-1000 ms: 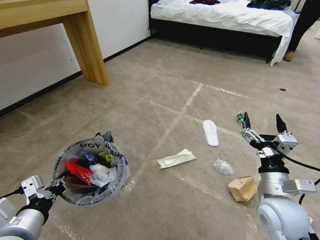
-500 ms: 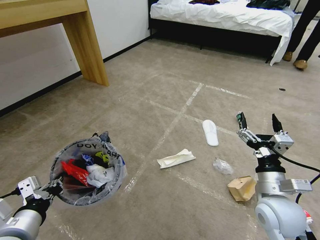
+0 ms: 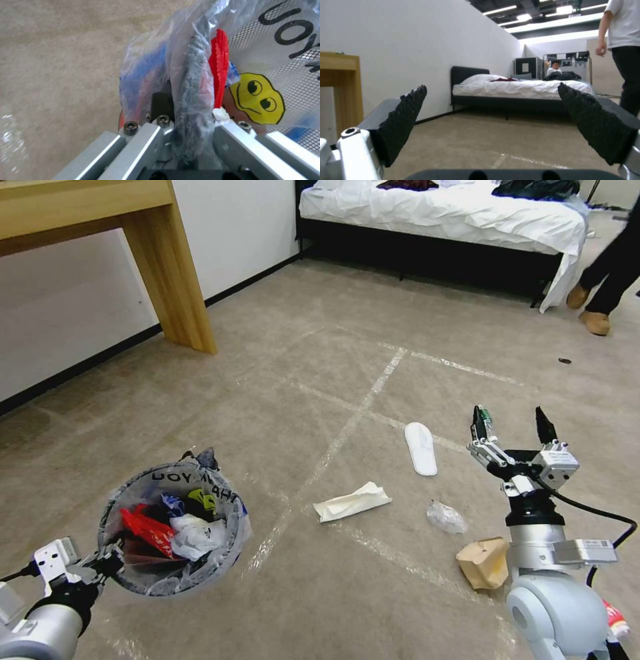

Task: Pick up the trash bin and place the garbage on the floor into it.

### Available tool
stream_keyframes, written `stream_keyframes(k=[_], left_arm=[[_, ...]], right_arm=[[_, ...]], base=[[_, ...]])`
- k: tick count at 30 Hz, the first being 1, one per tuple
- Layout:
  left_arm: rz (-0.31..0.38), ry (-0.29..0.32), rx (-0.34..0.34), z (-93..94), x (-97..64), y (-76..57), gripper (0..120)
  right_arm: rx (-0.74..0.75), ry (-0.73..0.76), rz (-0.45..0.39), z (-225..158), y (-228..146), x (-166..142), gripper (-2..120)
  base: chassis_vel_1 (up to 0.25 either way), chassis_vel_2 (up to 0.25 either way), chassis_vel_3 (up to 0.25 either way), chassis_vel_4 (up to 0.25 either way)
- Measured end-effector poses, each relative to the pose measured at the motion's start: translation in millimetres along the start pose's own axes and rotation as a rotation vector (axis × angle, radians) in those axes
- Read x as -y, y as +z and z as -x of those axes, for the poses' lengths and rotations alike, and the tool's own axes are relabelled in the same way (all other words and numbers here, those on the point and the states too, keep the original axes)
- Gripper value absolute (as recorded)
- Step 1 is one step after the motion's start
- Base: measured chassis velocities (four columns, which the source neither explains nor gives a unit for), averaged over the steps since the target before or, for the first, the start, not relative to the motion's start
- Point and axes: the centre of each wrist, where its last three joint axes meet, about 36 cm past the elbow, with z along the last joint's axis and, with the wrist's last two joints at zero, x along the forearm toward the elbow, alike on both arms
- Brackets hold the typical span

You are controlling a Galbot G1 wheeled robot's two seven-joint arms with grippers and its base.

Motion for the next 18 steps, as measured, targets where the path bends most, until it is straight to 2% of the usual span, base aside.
stream_keyframes(k=[3, 8, 18], left_arm=[[-0.001, 0.001, 0.0, 0.7, -0.1, 0.2, 1], [-0.001, -0.001, -0.001, 1.6, -0.7, 0.9, 1], [-0.008, 0.003, 0.002, 5.8, -1.3, 1.9, 1]], right_arm=[[-0.001, 0.005, -0.006, 0.1, 0.9, 1.4, 100], [0.0, 0.005, -0.012, 0.3, 2.8, 0.6, 100], [-0.01, 0.006, -0.009, 0.5, 8.2, -1.9, 100]], base=[[-0.172, 0.173, 0.189, -0.191], [-0.126, 0.143, 0.136, -0.091], [-0.016, 0.022, 0.006, -0.015]])
